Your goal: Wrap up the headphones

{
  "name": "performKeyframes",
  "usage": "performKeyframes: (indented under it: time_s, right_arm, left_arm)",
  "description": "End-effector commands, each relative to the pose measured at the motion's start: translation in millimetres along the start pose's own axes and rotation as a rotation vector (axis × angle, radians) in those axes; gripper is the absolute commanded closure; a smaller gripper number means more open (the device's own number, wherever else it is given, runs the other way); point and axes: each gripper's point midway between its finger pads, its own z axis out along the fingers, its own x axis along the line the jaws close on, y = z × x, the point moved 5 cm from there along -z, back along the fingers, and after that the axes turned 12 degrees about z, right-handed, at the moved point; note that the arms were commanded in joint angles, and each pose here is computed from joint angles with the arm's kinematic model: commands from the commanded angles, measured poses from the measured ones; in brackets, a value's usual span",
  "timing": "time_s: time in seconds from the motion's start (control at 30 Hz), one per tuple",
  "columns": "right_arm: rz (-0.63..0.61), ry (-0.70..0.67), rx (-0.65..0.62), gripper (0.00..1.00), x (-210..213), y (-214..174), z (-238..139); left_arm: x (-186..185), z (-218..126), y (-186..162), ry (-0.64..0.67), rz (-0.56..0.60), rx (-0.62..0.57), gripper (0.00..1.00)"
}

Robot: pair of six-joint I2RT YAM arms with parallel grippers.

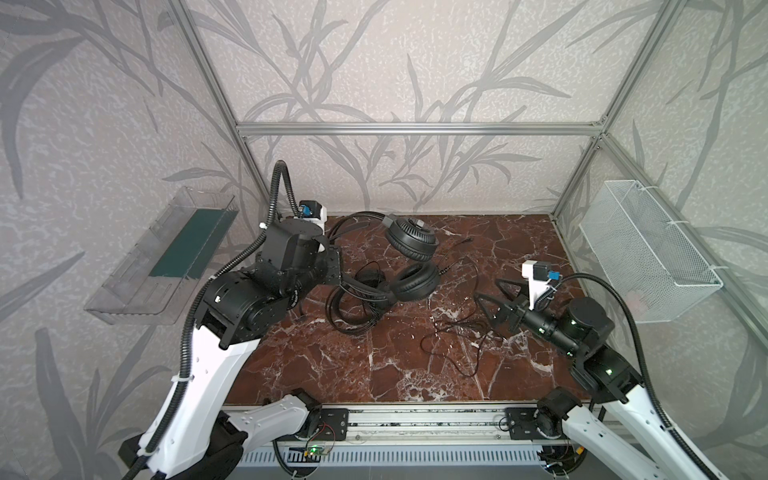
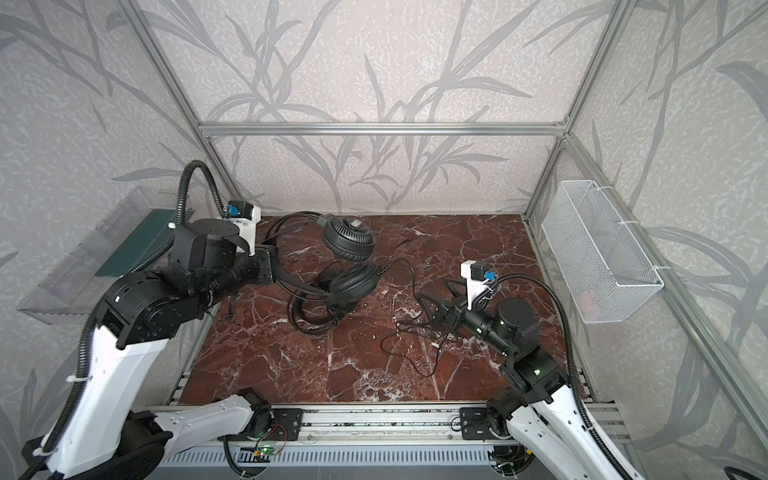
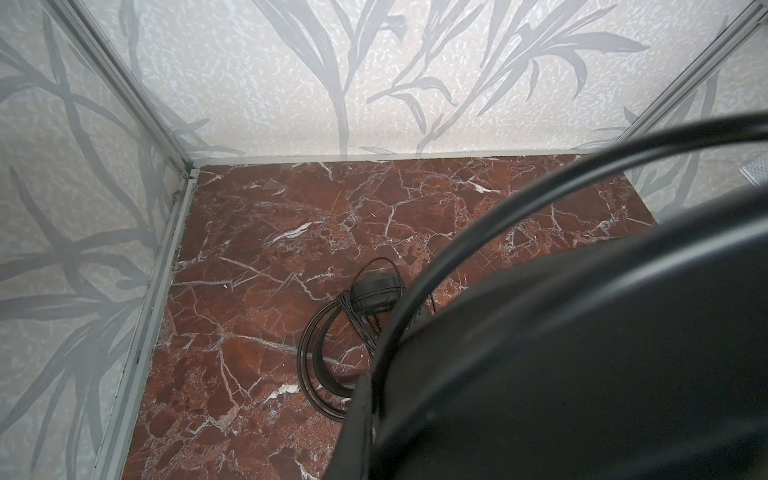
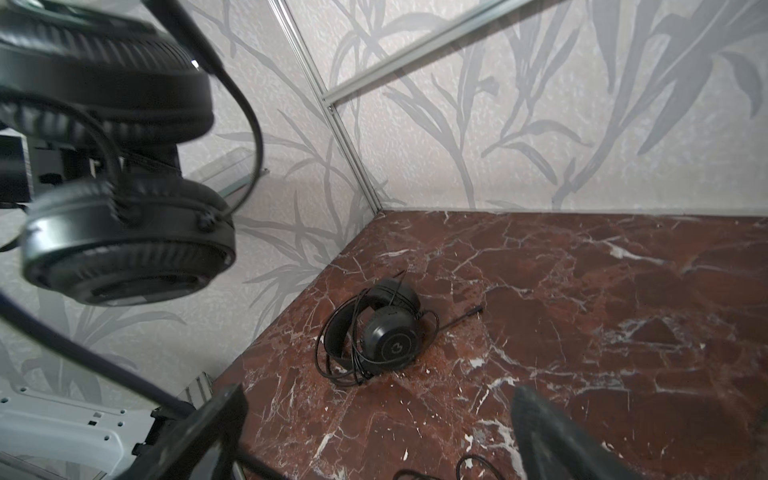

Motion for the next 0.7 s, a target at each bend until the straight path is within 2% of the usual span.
performKeyframes:
  time_s: [0.0, 0.07, 0.17, 0.3, 0.47, 0.67]
  right_arm:
    - [-0.005, 0.01, -0.042, 0.01, -3.1, 3.6, 7.3]
    - [0.028, -0.03, -0.02, 0.01, -17.6, -7.4, 16.4]
    - [0.109, -0.002, 0.031, 0.01, -30.0, -26.7, 32.4]
    - [0.174, -0.039, 0.147, 0.02, -43.6, -49.0, 50.4]
    - [0.165, -0.04, 0.242, 0.02, -54.2, -83.4, 65.5]
    - [0.16, -0.078, 0.246, 0.01, -66.8, -98.1, 60.7]
  left_arm:
    - [5.3, -10.3, 16.9, 0.011, -0.102, -0.072, 1.0]
    - [11.0, -13.7, 18.6, 0.035, -0.127, -0.077, 1.0]
    - [13.8, -14.6, 19.0, 0.032, -0.16, -0.076, 1.0]
    - [17.4, -15.5, 20.7, 0.036, -0.195, -0.075, 1.0]
    - [24.1, -21.8, 26.7, 0.046, -0.225, -0.099, 1.0]
    - [39.7, -39.5, 37.9, 0.096, -0.227, -0.145, 1.0]
